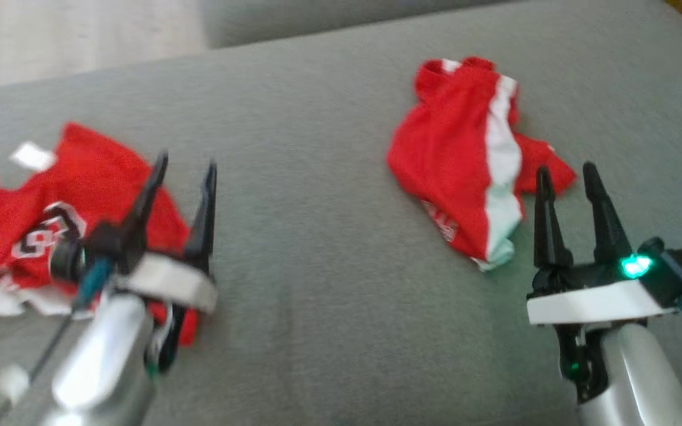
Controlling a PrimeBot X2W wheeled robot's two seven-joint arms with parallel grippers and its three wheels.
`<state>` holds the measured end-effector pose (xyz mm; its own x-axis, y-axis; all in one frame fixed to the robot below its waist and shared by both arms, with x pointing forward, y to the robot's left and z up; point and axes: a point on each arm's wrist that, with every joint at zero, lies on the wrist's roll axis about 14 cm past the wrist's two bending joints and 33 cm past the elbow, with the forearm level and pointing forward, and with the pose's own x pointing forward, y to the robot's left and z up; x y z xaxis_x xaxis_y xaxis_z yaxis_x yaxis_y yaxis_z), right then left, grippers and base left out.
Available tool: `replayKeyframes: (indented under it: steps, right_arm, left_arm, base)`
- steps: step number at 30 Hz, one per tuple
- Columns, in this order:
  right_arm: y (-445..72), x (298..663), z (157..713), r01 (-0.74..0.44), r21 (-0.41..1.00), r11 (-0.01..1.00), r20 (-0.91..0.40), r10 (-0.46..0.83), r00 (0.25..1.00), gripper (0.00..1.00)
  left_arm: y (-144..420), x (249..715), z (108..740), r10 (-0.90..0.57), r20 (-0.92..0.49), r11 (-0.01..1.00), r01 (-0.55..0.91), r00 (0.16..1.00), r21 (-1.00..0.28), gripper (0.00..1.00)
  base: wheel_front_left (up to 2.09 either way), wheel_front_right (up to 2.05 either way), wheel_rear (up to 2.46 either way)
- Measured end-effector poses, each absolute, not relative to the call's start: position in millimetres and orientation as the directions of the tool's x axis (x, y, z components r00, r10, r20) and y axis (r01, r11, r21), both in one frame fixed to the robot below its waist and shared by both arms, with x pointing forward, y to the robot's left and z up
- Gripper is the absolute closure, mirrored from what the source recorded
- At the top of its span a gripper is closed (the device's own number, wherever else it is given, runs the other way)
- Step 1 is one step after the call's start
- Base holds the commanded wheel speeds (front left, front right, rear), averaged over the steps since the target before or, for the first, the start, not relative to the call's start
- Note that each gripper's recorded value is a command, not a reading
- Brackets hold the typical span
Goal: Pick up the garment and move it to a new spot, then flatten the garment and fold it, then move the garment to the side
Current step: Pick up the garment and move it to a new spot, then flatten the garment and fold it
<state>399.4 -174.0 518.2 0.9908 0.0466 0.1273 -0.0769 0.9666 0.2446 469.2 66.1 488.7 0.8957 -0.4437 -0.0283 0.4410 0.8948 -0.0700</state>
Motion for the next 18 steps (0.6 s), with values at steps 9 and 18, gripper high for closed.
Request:
replayKeyframes:
  steps: [9, 18]
  right_arm:
    - [-142.0, 389.7, 512.6, -0.159, 0.257, 0.953, 0.11, 0.135, 0.985, 0.0]
    - [-148.7, 396.3, 510.6, -0.138, 0.256, 0.957, 0.104, 0.115, 0.988, 0.0]
  left_arm:
    - [120.5, 394.8, 488.1, -0.232, -0.005, 0.963, 0.229, 0.973, -0.144, 0.0]
    - [116.6, 391.0, 496.9, -0.24, 0.036, 0.962, 0.243, 0.97, -0.129, 0.0]
  base:
    - [0.0, 0.0, 0.0]
    - [0.0, 0.0, 0.0]
